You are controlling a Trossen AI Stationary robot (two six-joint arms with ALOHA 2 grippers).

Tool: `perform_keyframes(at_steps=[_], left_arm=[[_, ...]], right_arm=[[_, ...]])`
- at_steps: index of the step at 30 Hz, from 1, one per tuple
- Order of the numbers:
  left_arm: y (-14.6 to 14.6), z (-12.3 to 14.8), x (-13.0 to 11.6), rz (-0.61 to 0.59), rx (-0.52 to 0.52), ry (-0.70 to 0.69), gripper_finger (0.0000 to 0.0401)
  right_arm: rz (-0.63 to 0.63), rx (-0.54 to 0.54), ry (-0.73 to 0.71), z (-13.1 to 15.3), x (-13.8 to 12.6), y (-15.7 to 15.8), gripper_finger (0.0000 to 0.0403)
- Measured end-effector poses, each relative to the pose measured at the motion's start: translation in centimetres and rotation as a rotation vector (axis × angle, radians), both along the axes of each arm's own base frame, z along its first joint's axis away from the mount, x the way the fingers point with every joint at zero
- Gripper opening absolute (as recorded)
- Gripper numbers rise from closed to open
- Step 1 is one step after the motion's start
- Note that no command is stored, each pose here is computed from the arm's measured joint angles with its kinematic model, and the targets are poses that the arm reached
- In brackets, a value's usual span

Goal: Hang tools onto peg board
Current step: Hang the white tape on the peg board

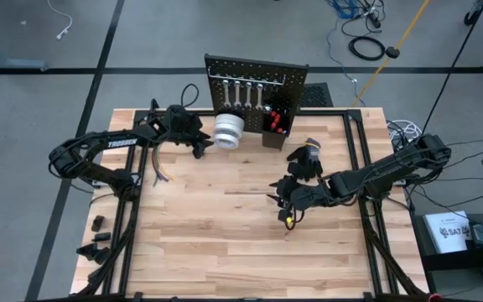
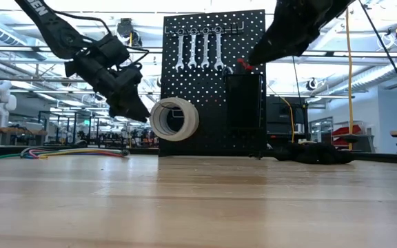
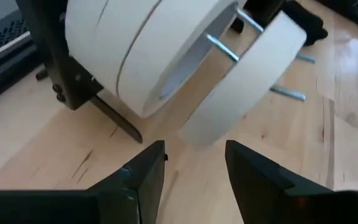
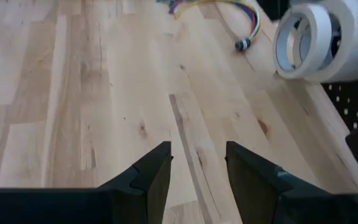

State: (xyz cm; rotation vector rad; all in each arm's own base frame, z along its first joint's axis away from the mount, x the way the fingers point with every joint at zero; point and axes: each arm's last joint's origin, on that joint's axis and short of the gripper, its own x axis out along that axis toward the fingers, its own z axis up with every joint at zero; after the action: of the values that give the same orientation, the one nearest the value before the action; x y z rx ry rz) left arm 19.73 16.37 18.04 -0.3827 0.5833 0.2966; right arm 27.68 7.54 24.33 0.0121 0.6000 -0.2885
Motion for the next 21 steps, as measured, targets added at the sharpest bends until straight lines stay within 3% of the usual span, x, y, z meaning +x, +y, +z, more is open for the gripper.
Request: perform_keyframes(at_steps=[5,13,21], left_arm=[[-0.4,1.2,-0.5,-0.013,0.049,-0.018,0.017],[-2.1,5.0,-2.9,0.084,0.199,-0.029,0.0171],[-5.5,8.5,-4.4,0.055,0.238,-0.194,0.0171]], right_arm=[[-0.026,0.017,0.048,-0.4,-0.4,-0.1,0.0146],[-0.027,0.013,0.061,-0.5,-0.5,-0.1,0.0146],[-0.027,0.009,0.072,-0.5,-0.6,-0.2,0.0146]])
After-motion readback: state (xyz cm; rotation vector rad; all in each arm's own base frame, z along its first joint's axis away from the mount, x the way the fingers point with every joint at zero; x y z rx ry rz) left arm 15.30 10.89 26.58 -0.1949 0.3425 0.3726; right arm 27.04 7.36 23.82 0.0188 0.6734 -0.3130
